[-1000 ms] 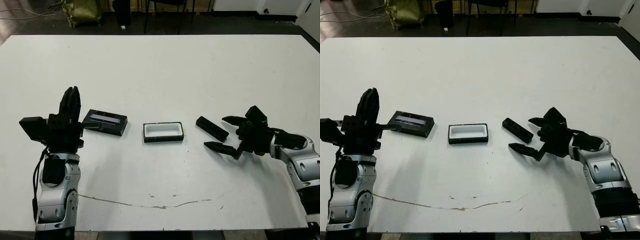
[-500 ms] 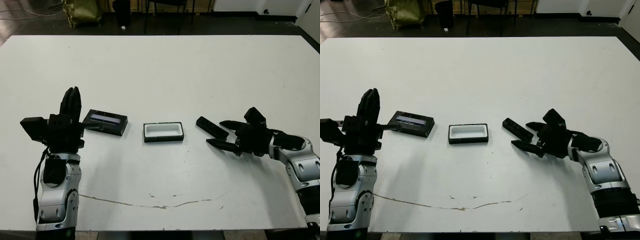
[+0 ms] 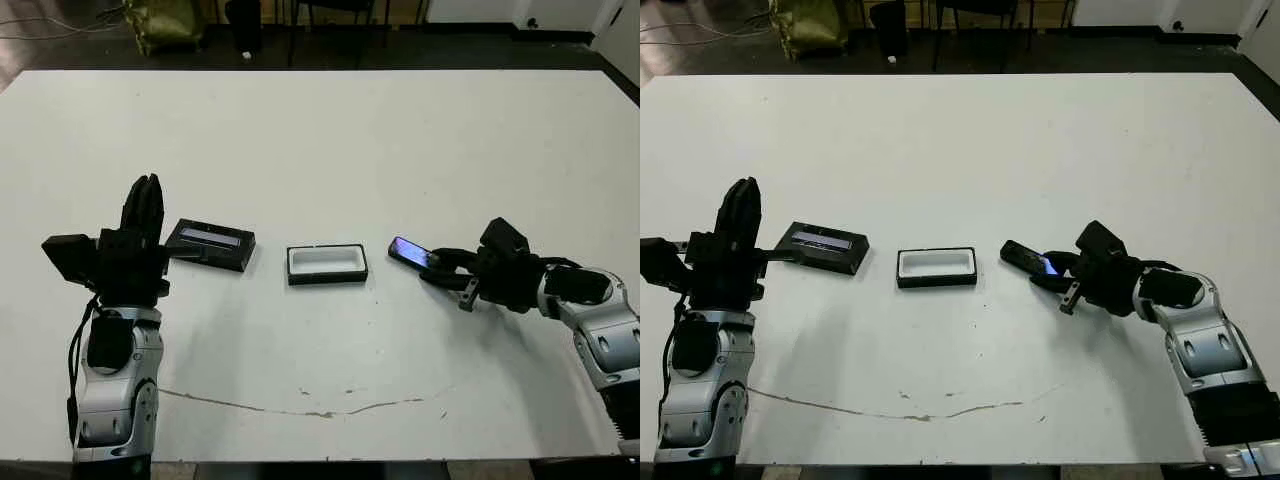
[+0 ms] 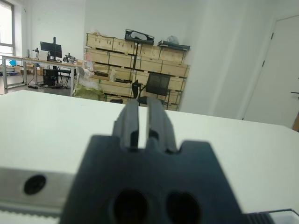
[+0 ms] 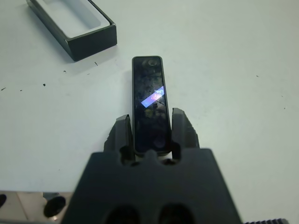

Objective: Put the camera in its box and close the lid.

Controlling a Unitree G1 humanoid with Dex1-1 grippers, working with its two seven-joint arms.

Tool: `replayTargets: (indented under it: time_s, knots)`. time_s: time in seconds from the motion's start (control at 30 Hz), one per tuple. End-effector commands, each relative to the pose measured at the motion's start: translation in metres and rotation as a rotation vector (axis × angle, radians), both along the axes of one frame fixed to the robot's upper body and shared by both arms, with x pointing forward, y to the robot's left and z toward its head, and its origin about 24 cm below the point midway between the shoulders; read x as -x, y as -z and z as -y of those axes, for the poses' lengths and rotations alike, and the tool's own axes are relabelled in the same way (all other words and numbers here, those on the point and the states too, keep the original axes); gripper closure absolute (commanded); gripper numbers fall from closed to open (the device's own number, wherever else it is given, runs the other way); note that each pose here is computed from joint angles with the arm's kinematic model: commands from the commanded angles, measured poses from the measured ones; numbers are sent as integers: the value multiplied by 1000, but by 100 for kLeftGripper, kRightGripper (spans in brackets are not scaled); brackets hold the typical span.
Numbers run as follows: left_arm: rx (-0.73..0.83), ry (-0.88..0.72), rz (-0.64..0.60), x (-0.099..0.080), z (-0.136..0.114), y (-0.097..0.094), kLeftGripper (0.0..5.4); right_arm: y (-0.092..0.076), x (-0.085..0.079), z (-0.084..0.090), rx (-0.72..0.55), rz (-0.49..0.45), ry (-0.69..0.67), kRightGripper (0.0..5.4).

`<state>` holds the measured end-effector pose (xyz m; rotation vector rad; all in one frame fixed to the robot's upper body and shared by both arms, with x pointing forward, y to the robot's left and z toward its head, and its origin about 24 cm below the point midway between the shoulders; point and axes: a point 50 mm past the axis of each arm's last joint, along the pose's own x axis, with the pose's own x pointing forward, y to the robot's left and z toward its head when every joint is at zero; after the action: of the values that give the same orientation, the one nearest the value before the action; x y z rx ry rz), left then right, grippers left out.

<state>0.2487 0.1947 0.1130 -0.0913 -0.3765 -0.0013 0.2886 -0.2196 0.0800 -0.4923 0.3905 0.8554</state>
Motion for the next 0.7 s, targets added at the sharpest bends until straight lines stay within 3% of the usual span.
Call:
replayTargets:
  time_s: [0.03,0.1,0.23,0.33,0.5,0.7]
  knots:
    - [-1,-11,-40,2,-2,9,540,6,2,6,24,-44,21,506]
    - [2,-10,-41,2,-2,9,540,2,0,7,18,-23,28,506]
    - [0,-10,-41,2,-2,9,540,-11,-11,11,-213,-38,31,507]
    - [-1,-9,-39,2,-2,9,540,-30,-23,12,-309,-46,22,509]
    - [-7,-15,-41,2,-2,9,540,-72,-43,4,-303,44,-42,509]
    - [-4,-6,-37,1,-2,10,540,-91,-73,-17,-261,49,-185,509]
